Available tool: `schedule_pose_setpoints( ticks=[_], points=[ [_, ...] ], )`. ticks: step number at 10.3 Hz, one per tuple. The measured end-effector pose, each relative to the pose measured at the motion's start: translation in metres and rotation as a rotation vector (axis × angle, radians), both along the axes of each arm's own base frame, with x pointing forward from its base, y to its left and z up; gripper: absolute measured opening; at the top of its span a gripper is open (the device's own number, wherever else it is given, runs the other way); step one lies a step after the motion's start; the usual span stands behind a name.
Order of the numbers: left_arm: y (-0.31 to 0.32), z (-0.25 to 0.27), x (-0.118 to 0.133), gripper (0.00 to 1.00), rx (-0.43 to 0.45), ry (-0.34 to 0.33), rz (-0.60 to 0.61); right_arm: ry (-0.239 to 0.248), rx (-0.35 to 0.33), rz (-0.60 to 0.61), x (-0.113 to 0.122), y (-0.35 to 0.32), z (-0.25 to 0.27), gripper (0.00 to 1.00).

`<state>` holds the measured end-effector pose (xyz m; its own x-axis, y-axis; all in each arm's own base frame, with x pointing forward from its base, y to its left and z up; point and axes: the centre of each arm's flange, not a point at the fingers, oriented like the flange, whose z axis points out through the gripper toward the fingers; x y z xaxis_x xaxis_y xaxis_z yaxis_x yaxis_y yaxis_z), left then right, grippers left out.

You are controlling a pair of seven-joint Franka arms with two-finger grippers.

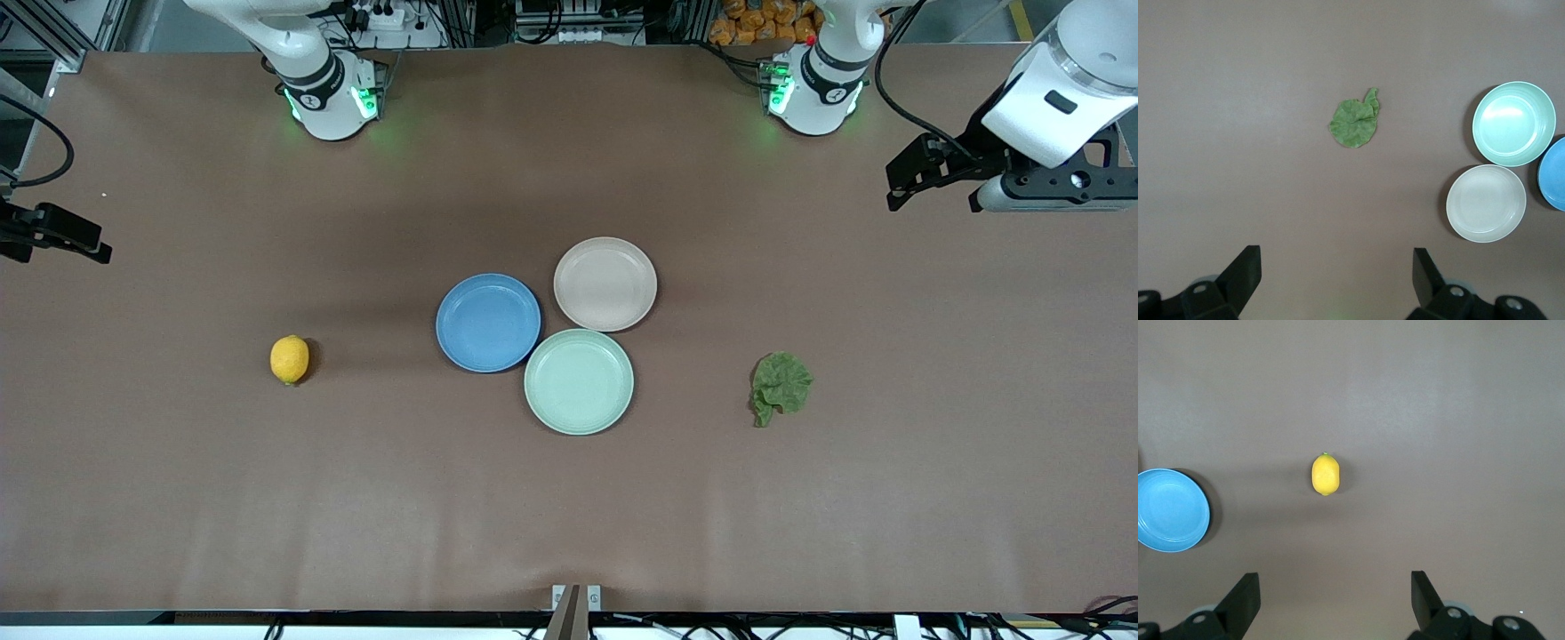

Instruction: Place lemon and lettuce in plates

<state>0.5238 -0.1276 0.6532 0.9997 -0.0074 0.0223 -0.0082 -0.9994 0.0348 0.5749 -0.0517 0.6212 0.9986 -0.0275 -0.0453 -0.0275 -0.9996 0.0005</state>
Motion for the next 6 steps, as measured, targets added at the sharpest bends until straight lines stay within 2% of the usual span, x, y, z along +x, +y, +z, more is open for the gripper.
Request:
schedule_pose_setpoints(
  ticks=[6],
  points=[
    [0.0004,-0.0082,0.0051,1.00,0.003,0.014,0.000,0.000,0.000,0.000,0.0000,0.0000,0.0000,1.00]
  ],
)
